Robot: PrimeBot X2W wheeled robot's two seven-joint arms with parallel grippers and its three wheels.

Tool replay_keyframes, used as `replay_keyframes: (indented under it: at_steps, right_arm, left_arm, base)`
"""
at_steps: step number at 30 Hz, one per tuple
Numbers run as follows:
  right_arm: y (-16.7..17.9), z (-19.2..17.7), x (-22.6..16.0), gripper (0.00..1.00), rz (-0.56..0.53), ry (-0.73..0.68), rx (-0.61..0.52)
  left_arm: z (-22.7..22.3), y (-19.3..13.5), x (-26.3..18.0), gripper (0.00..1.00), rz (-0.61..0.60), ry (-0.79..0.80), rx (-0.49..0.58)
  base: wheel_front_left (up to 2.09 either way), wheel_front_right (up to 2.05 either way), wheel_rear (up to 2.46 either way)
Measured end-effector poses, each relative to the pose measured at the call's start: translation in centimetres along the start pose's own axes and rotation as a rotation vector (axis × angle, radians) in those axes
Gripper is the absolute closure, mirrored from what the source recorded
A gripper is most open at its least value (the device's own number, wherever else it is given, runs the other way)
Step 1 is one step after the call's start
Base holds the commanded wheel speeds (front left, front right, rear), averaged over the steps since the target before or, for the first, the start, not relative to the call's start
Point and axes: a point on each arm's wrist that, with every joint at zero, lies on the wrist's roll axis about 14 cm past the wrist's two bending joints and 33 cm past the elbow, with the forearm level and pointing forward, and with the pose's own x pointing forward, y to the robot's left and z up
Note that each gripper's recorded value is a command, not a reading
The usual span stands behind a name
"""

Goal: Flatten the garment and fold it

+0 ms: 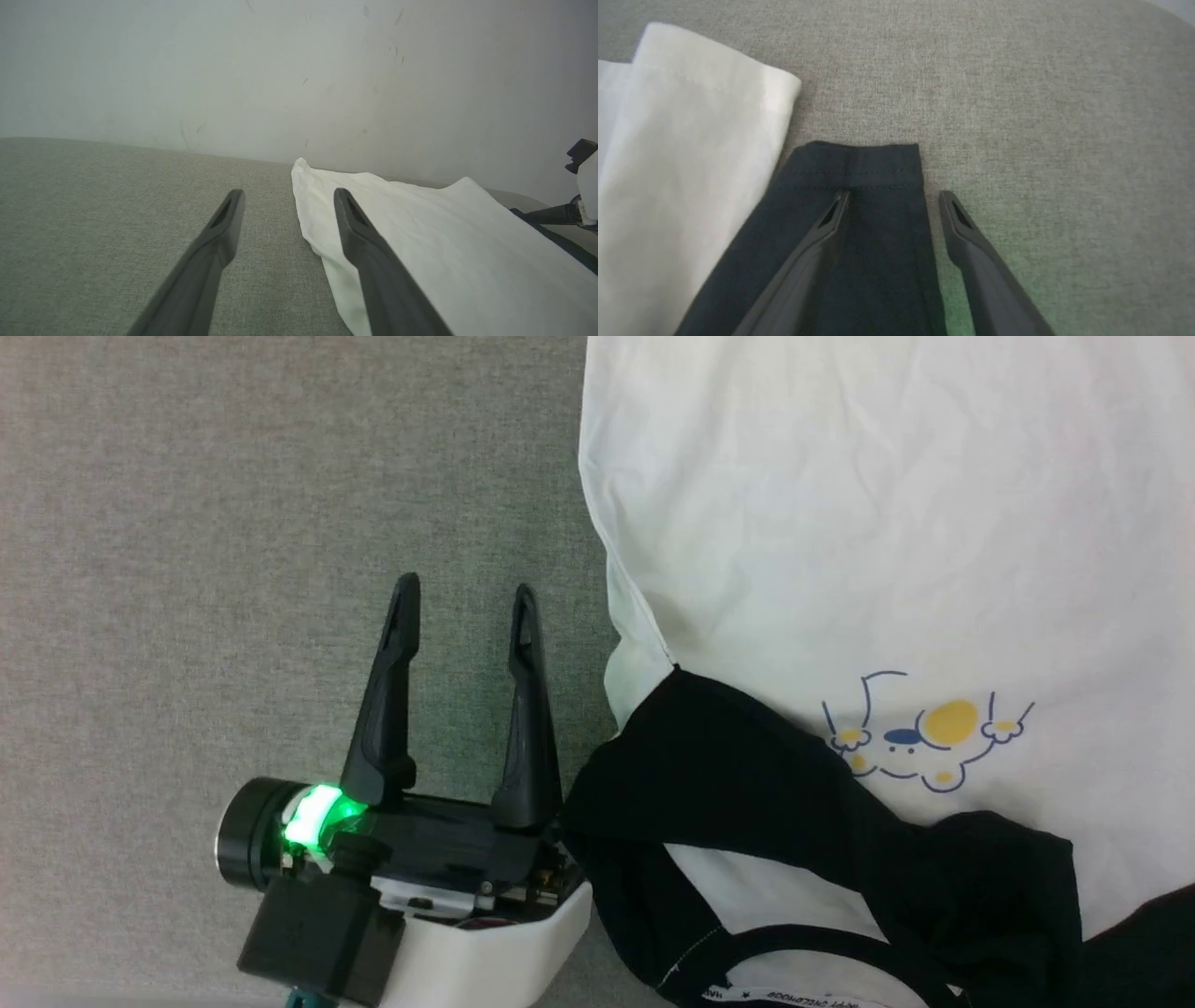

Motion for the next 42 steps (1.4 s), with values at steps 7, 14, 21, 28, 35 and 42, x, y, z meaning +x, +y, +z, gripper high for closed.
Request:
replay_keyframes:
  at_steps: [7,14,21,28,35,42]
  right_arm:
    - [0.0,0.2,-0.1,1.0,0.012,0.005,0.003]
    - [0.0,4.7,-4.0,1.0,0.004,-0.214,0.019]
    - [-3.8,6.5,-10.5,1.0,-0.079,-0.343,0.07]
    - [-10.3,5.6,-19.1,1.0,-0.223,-0.437,0.155]
    - [-16.1,1.7,-26.8,1.0,-0.367,-0.496,0.259]
    - [-17.8,-0.4,-31.9,1.0,-0.421,-0.558,0.301]
  left_arm:
    - [-0.7,-0.1,0.0,0.0,0.0,0.018,-0.001]
    - [1.6,-0.4,-0.2,0.0,-0.008,-0.033,-0.009]
    - [4.7,0.4,-2.0,0.0,0.005,-0.079,-0.02]
    - [8.0,1.1,-4.9,0.0,0.011,-0.127,-0.021]
    - [10.9,1.3,-7.2,0.0,0.002,-0.184,-0.028]
    - [12.9,0.5,-8.3,0.0,-0.033,-0.234,-0.041]
  base:
    - [0.0,0.0,0.0]
    - [0.0,0.0,0.0]
    - [0.0,0.0,0.0]
    - [0.0,0.0,0.0]
    - [0.0,0.0,0.0]
    - [0.0,0.0,0.0]
